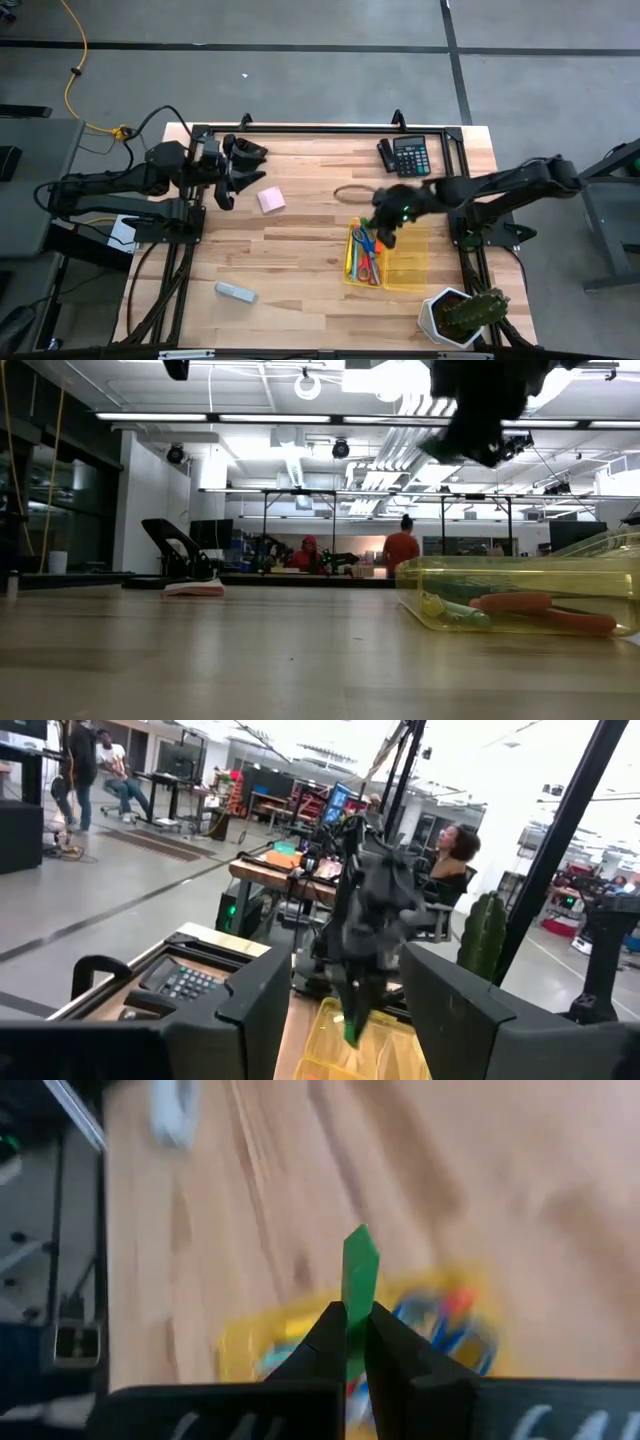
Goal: Pack school essentials
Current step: Put the green eraser into the supply box
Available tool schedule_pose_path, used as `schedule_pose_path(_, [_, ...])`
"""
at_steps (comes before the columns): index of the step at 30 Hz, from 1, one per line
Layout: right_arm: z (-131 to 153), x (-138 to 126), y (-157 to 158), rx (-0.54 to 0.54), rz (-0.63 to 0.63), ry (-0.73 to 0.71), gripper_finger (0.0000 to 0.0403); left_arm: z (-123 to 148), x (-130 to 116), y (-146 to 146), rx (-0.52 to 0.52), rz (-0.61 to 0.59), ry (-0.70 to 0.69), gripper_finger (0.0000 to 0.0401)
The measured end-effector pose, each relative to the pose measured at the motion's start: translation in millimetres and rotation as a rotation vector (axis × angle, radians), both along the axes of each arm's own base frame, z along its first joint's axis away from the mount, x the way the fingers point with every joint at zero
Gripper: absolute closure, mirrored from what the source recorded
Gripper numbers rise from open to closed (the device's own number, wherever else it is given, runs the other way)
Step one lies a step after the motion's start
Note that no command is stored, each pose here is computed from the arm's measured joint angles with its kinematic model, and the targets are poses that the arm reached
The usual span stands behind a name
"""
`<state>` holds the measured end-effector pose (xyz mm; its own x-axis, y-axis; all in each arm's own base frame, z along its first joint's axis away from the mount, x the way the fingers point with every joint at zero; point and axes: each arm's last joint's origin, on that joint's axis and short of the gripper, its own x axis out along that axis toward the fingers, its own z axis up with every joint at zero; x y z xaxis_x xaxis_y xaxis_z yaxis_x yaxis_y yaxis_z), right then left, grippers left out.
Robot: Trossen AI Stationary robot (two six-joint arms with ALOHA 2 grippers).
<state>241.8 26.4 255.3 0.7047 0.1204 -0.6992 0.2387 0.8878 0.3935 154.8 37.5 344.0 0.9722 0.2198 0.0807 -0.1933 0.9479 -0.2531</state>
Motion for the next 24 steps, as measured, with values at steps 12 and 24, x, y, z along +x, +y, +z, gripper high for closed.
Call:
schedule_pose_path(12, [-77, 32, 54, 0.396, -0.329, 0.391, 0.0402, -2, 3, 1, -0.004, 0.000, 0.014, 0.0224])
schedule_pose_path(24, [-104, 47, 67, 0.567, -0.661, 0.386, 0.0402, -2, 3, 1, -0.004, 0.004, 0.013, 0.0224])
